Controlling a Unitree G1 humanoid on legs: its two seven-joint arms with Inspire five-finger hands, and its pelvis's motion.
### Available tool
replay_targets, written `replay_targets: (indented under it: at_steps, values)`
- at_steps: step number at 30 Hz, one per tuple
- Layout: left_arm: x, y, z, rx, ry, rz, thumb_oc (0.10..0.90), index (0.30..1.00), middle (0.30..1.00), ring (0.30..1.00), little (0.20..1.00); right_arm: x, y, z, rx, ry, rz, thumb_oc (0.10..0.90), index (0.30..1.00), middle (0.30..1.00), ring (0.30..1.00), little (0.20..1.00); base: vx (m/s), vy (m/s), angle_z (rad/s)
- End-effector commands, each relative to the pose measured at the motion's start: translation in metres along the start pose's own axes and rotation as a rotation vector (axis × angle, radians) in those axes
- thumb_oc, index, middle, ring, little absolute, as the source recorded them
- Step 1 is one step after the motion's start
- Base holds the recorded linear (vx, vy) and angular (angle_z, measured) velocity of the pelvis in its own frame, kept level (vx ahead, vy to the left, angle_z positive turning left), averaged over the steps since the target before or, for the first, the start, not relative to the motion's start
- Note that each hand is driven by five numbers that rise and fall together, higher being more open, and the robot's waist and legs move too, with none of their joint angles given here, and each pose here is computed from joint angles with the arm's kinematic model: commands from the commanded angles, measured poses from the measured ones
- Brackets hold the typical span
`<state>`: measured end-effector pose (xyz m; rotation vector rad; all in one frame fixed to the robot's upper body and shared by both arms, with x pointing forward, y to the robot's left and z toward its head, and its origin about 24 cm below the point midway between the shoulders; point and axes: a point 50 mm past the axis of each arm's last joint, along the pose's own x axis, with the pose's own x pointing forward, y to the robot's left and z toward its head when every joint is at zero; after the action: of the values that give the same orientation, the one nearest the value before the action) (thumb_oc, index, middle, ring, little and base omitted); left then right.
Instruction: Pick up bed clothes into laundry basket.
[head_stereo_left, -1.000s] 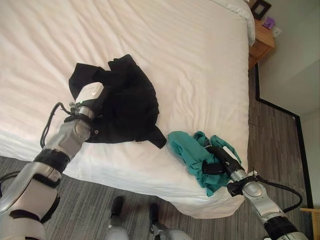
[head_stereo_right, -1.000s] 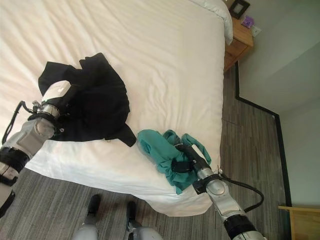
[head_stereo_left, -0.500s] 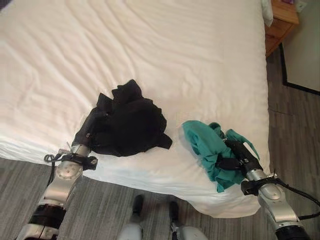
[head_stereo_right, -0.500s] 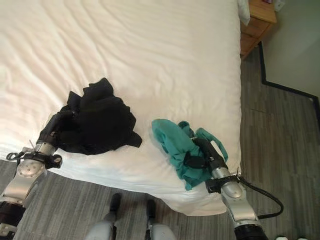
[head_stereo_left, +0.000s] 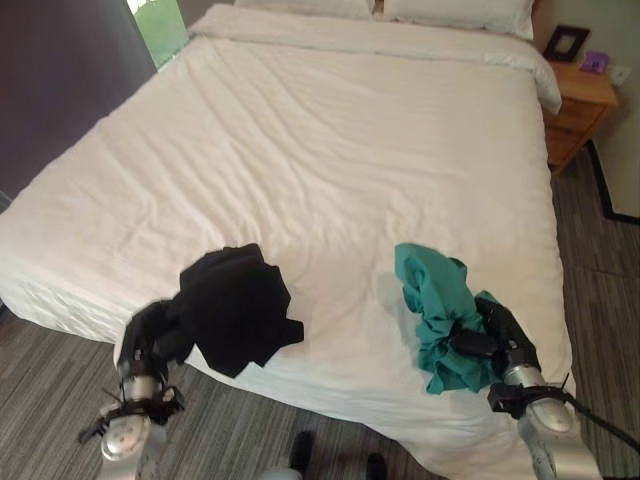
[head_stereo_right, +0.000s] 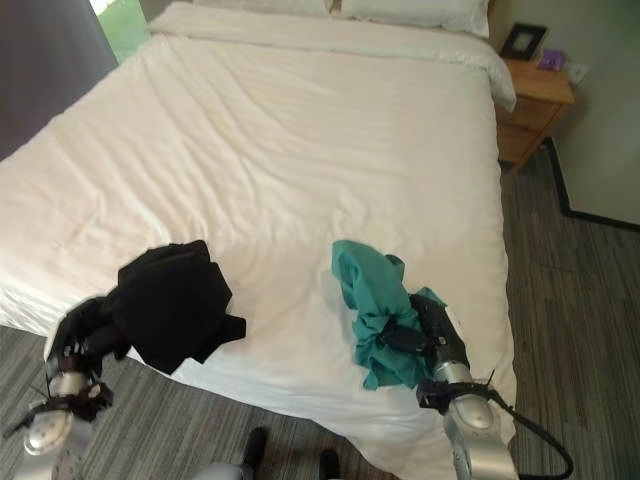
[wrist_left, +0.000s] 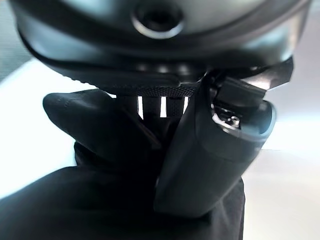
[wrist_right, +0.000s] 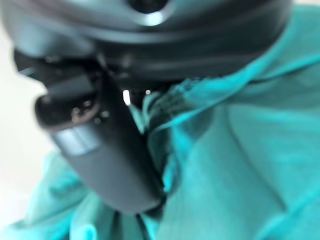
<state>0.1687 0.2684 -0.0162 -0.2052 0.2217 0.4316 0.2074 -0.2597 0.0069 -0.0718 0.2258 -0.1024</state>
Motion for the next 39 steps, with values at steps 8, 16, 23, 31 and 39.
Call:
replay_targets:
  at_steps: [8, 16, 23, 31, 39]
  values:
    - [0.025, -0.010, 0.087, 0.187, -0.353, -0.141, 0.400, 0.300, 0.300, 0.300, 0.300, 0.014, -0.006, 0.063, -0.093, -0.281, 0.040, 0.400, 0.300, 0.300, 0.300, 0.300, -0.16, -0.013, 0.16]
    - [0.019, -0.038, 0.098, 0.108, -0.426, -0.250, 0.400, 0.300, 0.300, 0.300, 0.300, 0.016, -0.007, 0.059, -0.113, -0.248, 0.045, 0.400, 0.300, 0.300, 0.300, 0.300, -0.30, 0.170, 0.06]
    - [0.018, -0.032, 0.112, 0.195, -0.477, -0.245, 0.400, 0.300, 0.300, 0.300, 0.300, 0.005, -0.024, 0.039, -0.066, -0.161, -0.023, 0.400, 0.300, 0.300, 0.300, 0.300, -0.38, 0.424, -0.03]
    - [0.020, -0.014, 0.103, 0.272, -0.410, -0.225, 0.400, 0.300, 0.300, 0.300, 0.300, -0.002, -0.004, 0.015, -0.014, -0.093, 0.018, 0.400, 0.300, 0.300, 0.300, 0.300, -0.65, 0.429, -0.37]
    - [0.008, -0.009, 0.093, 0.226, -0.365, -0.212, 0.400, 0.300, 0.300, 0.300, 0.300, -0.009, -0.024, 0.002, -0.081, -0.025, -0.050, 0.400, 0.300, 0.300, 0.300, 0.300, -0.57, 0.282, -0.71]
